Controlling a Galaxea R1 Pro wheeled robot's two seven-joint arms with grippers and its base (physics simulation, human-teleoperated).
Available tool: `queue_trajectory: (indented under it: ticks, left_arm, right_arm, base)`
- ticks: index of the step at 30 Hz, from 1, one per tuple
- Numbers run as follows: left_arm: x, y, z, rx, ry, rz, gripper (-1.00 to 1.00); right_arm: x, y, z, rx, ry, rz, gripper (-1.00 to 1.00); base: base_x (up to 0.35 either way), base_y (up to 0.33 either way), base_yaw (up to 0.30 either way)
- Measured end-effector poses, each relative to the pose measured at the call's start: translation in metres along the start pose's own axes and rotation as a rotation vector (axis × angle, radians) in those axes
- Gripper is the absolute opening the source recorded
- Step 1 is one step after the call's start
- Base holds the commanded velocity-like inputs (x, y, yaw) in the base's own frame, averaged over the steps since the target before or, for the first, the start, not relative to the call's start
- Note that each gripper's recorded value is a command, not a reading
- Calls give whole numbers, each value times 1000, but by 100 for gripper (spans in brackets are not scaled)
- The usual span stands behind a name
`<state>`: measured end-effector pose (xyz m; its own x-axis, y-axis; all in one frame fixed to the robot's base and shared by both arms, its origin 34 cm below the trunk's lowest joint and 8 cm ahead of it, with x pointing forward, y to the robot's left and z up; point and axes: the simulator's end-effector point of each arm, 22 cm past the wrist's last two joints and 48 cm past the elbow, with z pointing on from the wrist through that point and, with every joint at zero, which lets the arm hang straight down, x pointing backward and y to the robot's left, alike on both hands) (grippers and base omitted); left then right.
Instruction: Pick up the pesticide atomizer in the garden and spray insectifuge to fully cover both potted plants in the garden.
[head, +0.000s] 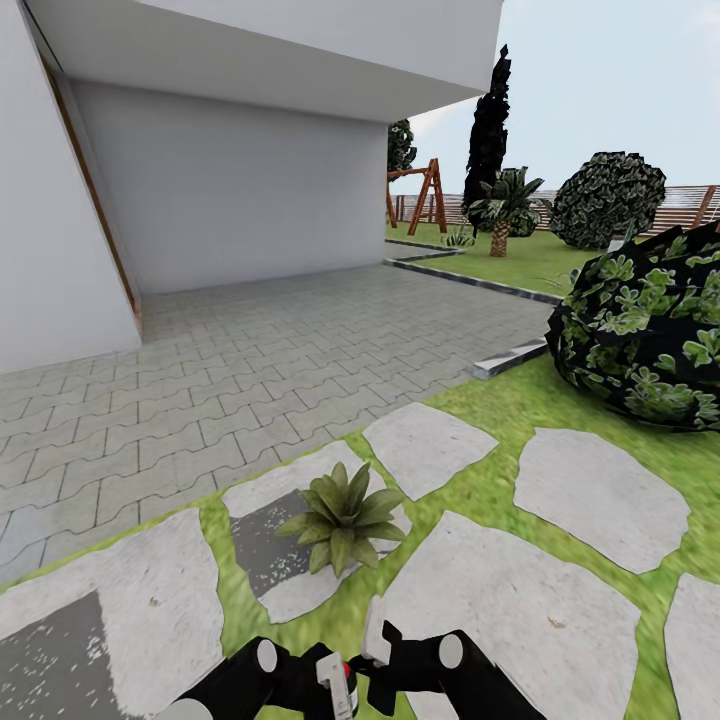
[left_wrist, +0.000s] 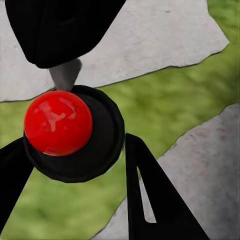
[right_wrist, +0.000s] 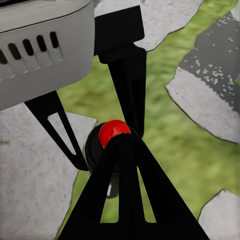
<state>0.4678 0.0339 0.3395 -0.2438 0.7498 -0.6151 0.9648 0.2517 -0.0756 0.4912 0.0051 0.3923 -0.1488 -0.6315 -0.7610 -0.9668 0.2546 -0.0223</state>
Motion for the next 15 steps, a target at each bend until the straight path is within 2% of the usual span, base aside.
queue_trajectory:
  ticks: [15]
  left_arm:
    - [-2, -1, 1, 1, -3, 2, -100]
  right_arm:
    - [2, 0, -1, 0, 3, -1, -100]
  base:
    - [0, 0, 0]
